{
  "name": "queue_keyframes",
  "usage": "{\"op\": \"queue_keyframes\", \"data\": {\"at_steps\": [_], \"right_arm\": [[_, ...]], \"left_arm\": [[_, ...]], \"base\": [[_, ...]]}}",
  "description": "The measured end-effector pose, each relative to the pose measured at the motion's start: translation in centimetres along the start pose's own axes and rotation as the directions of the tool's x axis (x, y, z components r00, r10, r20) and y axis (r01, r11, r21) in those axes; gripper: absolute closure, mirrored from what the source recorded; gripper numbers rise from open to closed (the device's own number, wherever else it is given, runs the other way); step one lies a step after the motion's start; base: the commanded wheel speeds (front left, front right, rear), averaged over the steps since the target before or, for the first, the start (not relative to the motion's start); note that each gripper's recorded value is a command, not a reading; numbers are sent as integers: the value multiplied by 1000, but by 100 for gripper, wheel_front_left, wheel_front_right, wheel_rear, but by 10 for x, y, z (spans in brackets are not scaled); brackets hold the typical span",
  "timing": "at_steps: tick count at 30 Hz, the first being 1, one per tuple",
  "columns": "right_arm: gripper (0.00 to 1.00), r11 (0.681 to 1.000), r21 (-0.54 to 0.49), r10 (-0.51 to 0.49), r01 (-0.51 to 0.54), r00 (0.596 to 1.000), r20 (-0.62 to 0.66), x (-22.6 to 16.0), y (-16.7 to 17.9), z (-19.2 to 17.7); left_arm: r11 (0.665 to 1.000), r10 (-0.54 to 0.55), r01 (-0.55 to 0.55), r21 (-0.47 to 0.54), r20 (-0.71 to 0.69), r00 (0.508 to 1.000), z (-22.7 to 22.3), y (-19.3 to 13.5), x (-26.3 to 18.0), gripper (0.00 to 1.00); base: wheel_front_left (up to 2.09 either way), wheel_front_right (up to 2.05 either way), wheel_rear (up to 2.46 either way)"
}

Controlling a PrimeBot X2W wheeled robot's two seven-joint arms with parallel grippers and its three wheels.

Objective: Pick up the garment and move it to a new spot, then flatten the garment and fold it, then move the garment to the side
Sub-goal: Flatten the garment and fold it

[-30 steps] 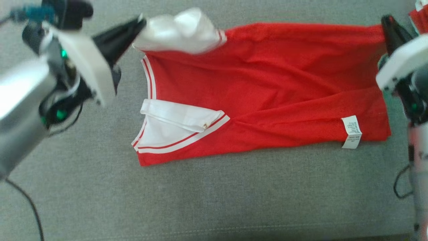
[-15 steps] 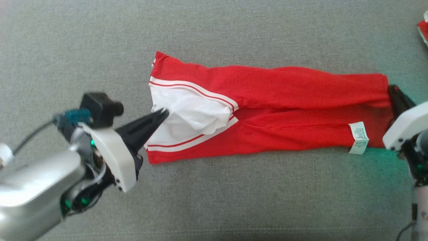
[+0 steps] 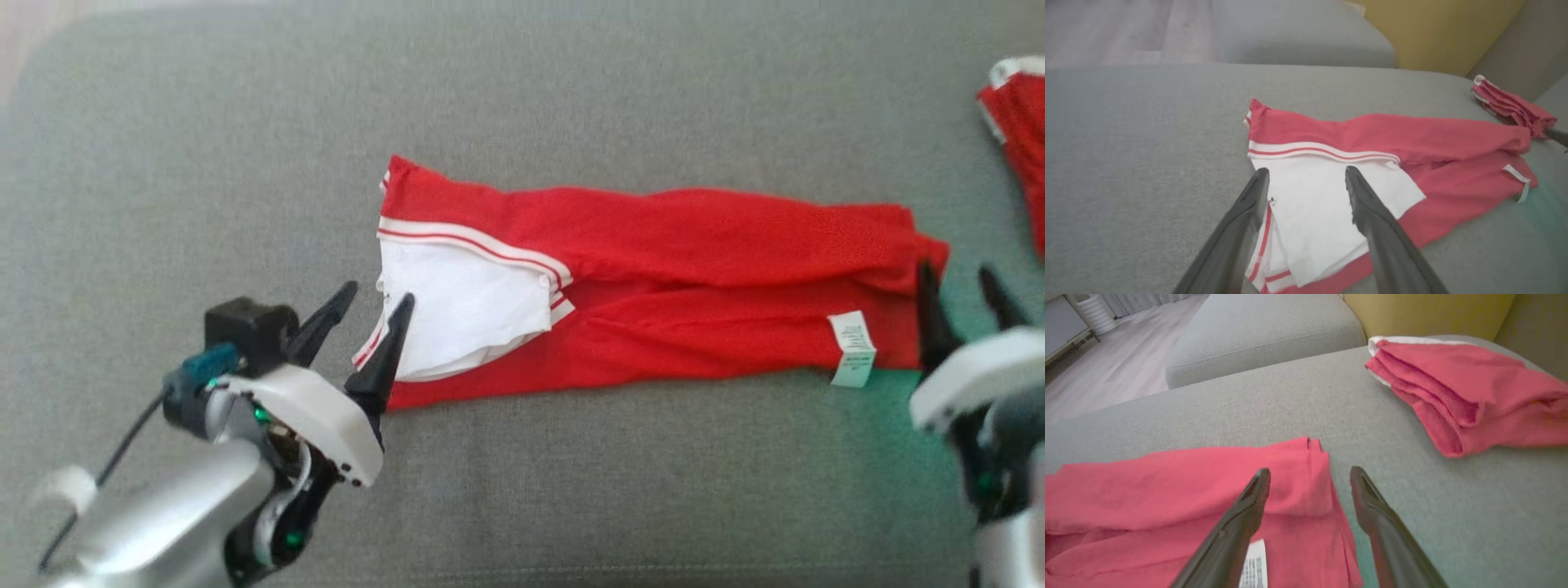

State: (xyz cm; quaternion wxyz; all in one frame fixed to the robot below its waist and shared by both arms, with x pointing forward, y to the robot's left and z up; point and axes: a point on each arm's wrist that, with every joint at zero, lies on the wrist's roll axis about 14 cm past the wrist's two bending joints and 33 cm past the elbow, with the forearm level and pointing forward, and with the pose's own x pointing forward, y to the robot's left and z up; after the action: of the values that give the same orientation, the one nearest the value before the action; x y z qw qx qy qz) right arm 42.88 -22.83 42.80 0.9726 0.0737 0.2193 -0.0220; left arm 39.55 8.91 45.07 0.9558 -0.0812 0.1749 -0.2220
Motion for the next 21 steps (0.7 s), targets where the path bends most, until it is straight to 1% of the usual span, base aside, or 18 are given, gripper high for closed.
{"op": "queue_keyframes", "data": {"at_steps": [3,4,7,9,14,16,19,21], "right_arm": [[0,999,50,-19,19,1000,2,-17,-2,-15],[0,997,74,-34,34,999,-2,-28,-5,-25],[0,992,117,-57,55,998,7,-40,-12,-31],[0,985,160,-68,65,998,14,-43,-15,-33],[0,975,200,-94,93,996,-2,-39,-22,-39],[0,973,209,-92,93,996,-14,-32,-20,-40],[0,972,218,-83,85,996,-19,-16,-12,-33],[0,972,219,-80,82,997,-20,-10,-9,-30]], "left_arm": [[996,92,-91,-18,92,991,13,2,-10,0],[988,151,-147,-36,139,979,15,2,-21,0],[975,220,-214,-53,187,957,12,0,-40,0],[963,267,-254,-85,210,941,9,-1,-51,0],[944,329,-320,-78,282,901,11,-2,-75,0],[936,352,-343,-87,310,883,15,-1,-82,0],[922,380,-381,-67,342,860,18,4,-93,0],[918,388,-393,-59,350,853,19,6,-96,0]], "base": [[0,0,0],[0,0,0],[0,0,0],[0,0,0],[0,0,0],[0,0,0],[0,0,0],[0,0,0]]}}
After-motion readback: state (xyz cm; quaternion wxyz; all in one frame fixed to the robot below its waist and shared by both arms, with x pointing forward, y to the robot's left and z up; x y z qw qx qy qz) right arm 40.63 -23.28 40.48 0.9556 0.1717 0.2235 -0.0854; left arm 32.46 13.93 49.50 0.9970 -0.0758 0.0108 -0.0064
